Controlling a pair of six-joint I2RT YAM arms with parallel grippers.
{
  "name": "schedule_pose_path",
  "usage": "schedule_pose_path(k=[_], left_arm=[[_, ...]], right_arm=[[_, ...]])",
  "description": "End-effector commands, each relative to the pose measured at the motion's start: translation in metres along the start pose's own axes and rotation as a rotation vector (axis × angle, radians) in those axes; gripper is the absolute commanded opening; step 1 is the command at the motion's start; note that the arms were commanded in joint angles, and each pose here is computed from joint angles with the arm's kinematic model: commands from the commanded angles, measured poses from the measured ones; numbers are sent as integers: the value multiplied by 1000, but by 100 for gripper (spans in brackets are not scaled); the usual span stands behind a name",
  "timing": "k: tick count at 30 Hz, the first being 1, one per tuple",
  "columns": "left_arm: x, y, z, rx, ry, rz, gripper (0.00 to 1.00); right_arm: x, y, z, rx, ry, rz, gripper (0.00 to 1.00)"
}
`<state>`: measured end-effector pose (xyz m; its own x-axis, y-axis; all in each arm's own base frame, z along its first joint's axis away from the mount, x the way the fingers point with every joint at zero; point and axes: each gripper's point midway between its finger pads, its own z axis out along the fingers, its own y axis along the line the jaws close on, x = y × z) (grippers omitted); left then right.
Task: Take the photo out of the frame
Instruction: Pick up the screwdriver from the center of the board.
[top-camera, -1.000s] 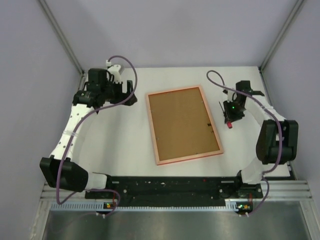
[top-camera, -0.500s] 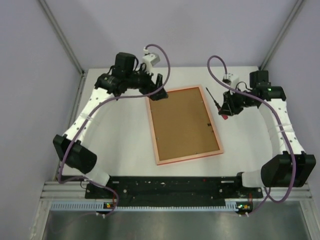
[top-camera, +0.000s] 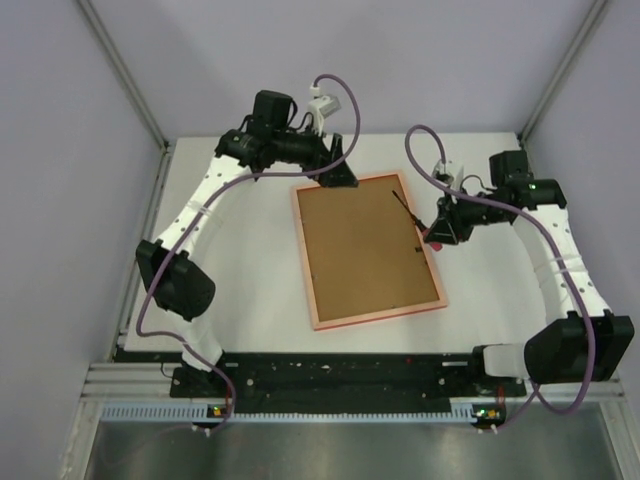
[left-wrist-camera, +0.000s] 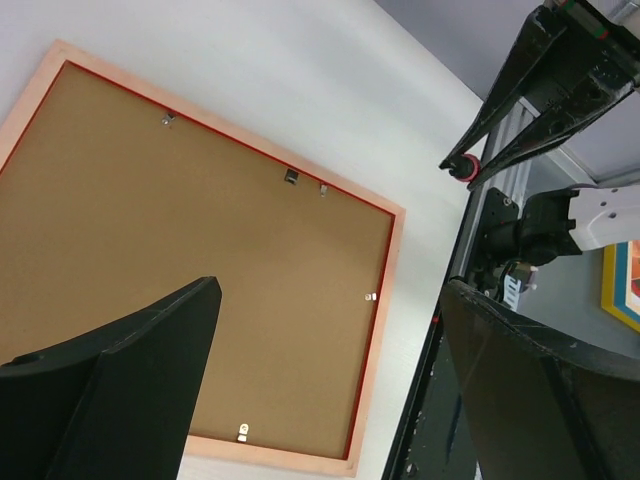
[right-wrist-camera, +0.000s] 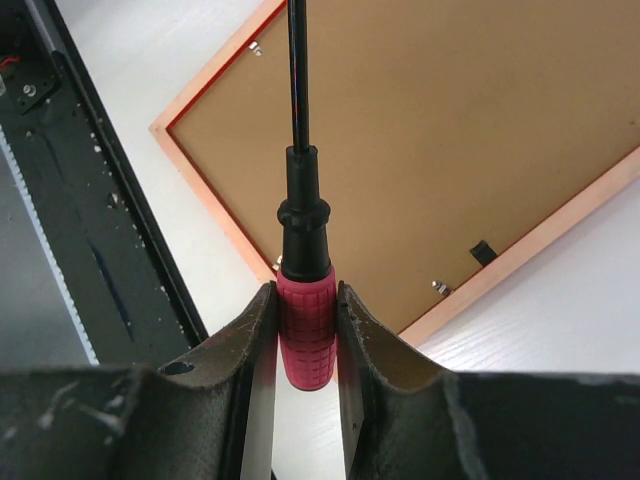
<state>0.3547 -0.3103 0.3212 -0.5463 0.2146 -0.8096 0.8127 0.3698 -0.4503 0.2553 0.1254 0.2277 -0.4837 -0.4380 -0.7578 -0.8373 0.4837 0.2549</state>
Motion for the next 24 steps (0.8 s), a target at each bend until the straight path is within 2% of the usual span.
schedule_pose_path(k=[1,8,13,15,21,24], left_arm=[[-24,-15,-4,71,-60,54,98],[-8,-15,7,145,-43,9,98],[-15,-30,3,211,-64,14,98],[-15,-35,2,246,-67,11,98],[19,-27,22,346,-7,-101,98],[20,-27,23,356,21,-108,98]], right_arm=[[-12,17,3,-82,-52,-84,0],[-10,40,13,-200,-63,-106,0],[-11,50,18,-240,-59,-131,0],[-8,50,22,-254,-55,-130,0],[-7,46,28,-251,-48,-118,0],[-11,39,31,-240,-41,-113,0]])
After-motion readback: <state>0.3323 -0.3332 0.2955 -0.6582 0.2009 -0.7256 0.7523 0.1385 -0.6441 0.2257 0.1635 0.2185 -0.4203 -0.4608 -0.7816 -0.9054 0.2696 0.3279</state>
